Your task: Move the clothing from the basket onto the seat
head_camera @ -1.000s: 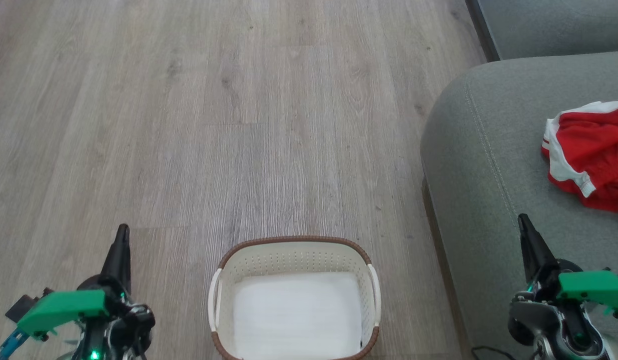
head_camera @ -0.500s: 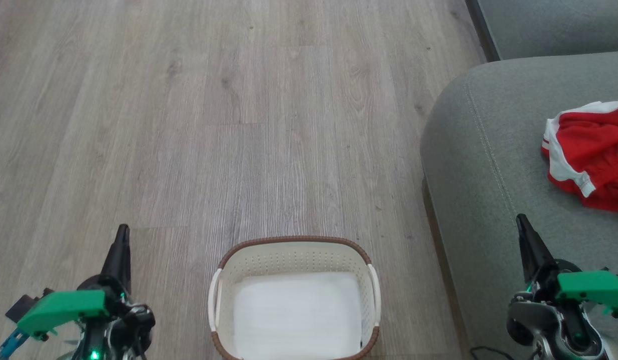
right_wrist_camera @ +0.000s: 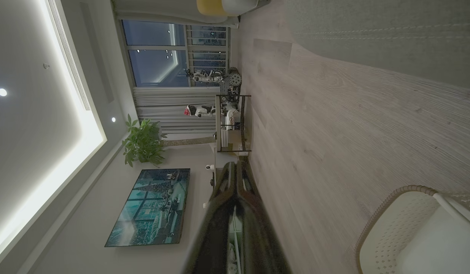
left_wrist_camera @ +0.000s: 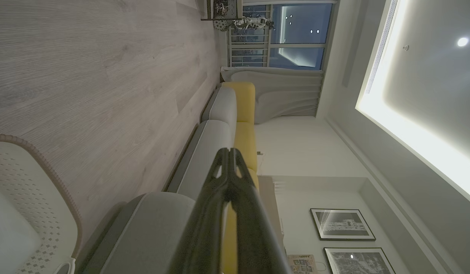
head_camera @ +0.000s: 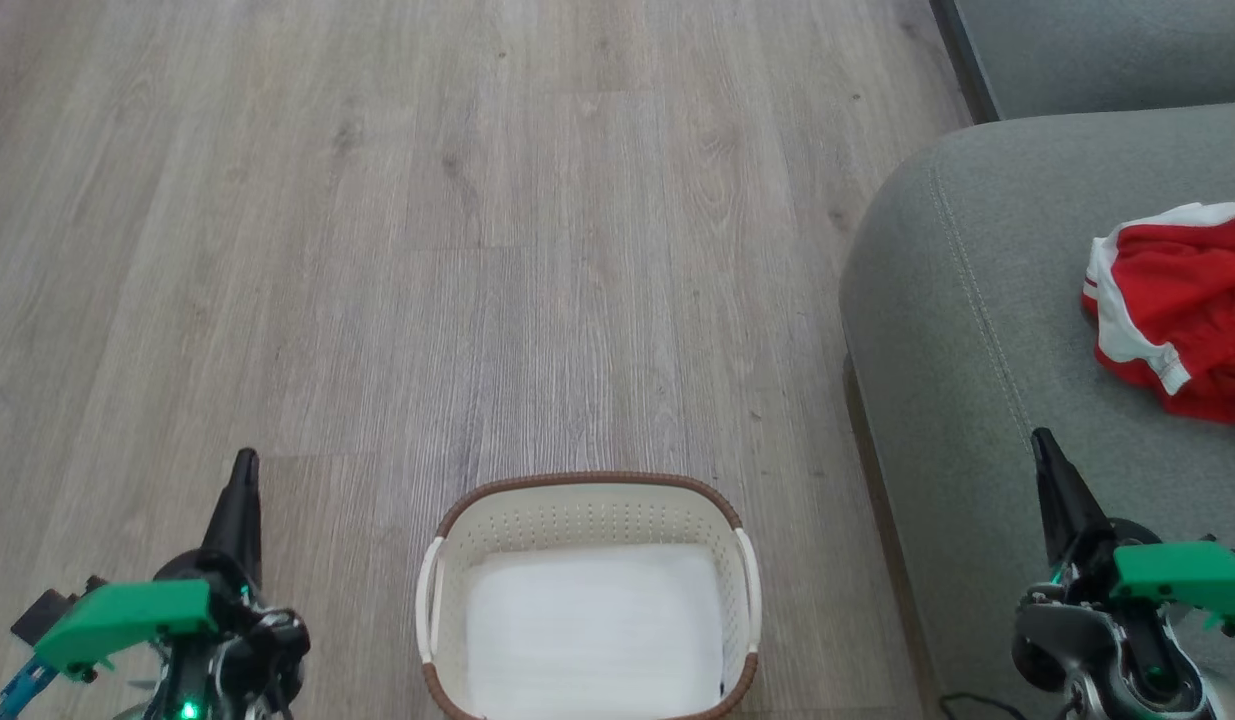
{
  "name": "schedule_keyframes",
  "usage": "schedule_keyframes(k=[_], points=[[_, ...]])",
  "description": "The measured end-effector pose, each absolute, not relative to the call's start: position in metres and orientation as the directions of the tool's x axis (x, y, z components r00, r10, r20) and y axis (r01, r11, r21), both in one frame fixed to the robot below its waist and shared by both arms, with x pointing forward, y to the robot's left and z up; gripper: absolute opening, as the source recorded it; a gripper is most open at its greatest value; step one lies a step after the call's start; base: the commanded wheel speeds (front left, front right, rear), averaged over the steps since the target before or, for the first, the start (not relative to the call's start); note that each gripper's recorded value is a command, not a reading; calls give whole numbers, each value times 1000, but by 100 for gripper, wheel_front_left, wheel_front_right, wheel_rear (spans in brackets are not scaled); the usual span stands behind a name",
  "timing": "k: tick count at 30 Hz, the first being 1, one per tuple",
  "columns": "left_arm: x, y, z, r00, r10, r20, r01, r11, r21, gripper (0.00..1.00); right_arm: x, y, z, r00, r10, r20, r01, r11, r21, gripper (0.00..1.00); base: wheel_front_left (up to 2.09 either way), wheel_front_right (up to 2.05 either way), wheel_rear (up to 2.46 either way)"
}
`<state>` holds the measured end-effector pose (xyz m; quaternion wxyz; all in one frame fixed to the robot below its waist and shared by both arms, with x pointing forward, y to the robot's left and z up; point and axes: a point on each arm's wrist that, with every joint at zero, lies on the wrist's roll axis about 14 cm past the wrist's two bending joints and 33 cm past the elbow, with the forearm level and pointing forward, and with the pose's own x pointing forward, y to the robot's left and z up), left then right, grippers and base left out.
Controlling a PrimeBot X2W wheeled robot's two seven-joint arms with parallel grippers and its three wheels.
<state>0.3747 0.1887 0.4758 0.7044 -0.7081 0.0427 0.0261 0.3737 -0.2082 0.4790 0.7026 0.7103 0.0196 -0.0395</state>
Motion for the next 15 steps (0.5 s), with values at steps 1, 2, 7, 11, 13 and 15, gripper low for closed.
schedule_keyframes(k=[1, 2, 7, 11, 13, 15], points=[[375, 189, 476, 995, -24, -97, -97, -4, -995, 0, 374, -208, 479, 996, -28, -84, 83, -12, 996, 0, 0, 0, 0], [375, 189, 476, 995, -24, -97, -97, -4, -995, 0, 374, -208, 479, 996, -28, -84, 83, -12, 996, 0, 0, 0, 0], [375, 189, 476, 995, -24, -97, -97, -4, -995, 0, 374, -208, 479, 996, -28, -84, 83, -12, 996, 0, 0, 0, 0], [375, 189, 476, 995, -24, -97, -97, -4, -995, 0, 374, -208, 479, 996, -28, -84, 83, -12, 996, 0, 0, 0, 0], [375, 189, 476, 995, -24, -97, -97, -4, -995, 0, 374, -208, 479, 996, -28, -84, 83, -12, 996, 0, 0, 0, 0], [375, 189, 476, 995, -24, -97, -97, -4, -995, 0, 374, -208, 479, 996, -28, -84, 83, -13, 996, 0, 0, 0, 0]])
